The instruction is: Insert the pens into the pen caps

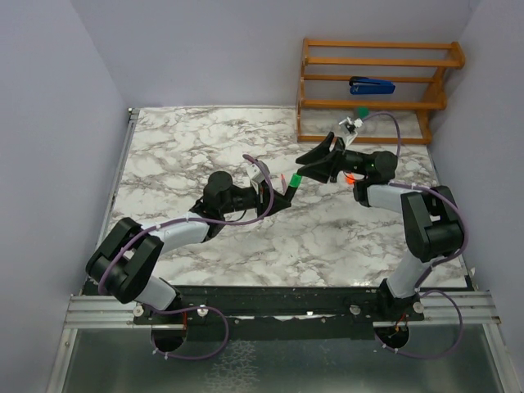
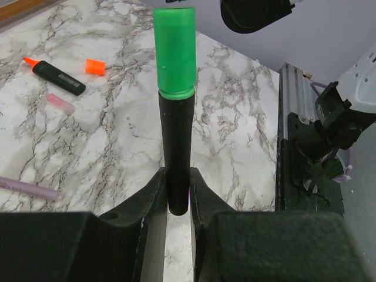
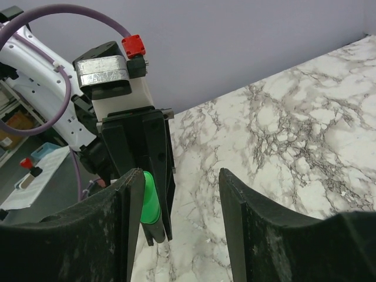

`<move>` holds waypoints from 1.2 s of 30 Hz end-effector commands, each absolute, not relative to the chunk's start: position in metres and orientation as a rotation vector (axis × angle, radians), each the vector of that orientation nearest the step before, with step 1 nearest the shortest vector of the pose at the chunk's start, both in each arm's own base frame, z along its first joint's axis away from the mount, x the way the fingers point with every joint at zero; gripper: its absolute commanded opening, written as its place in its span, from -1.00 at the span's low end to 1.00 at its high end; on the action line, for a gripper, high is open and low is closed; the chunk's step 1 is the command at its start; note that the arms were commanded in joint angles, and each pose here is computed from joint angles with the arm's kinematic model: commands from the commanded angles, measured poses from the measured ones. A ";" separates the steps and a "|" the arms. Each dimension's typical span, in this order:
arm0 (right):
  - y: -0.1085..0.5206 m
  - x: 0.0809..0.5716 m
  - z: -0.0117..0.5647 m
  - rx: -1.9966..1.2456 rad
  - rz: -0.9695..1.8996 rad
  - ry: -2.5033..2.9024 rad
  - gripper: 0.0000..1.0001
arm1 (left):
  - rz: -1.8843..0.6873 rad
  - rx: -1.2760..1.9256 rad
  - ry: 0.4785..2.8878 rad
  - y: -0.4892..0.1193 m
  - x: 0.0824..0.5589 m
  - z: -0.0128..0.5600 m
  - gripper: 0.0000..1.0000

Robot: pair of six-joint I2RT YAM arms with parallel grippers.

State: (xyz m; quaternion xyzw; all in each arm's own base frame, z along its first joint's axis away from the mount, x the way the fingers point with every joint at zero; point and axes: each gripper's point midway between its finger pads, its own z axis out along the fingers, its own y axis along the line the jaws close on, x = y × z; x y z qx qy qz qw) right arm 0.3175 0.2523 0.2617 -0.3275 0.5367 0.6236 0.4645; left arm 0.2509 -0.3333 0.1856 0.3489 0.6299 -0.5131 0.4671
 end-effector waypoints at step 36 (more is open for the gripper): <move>0.255 0.283 0.285 -0.992 1.439 1.083 0.10 | -1.194 0.836 1.494 -0.334 0.270 0.197 -1.00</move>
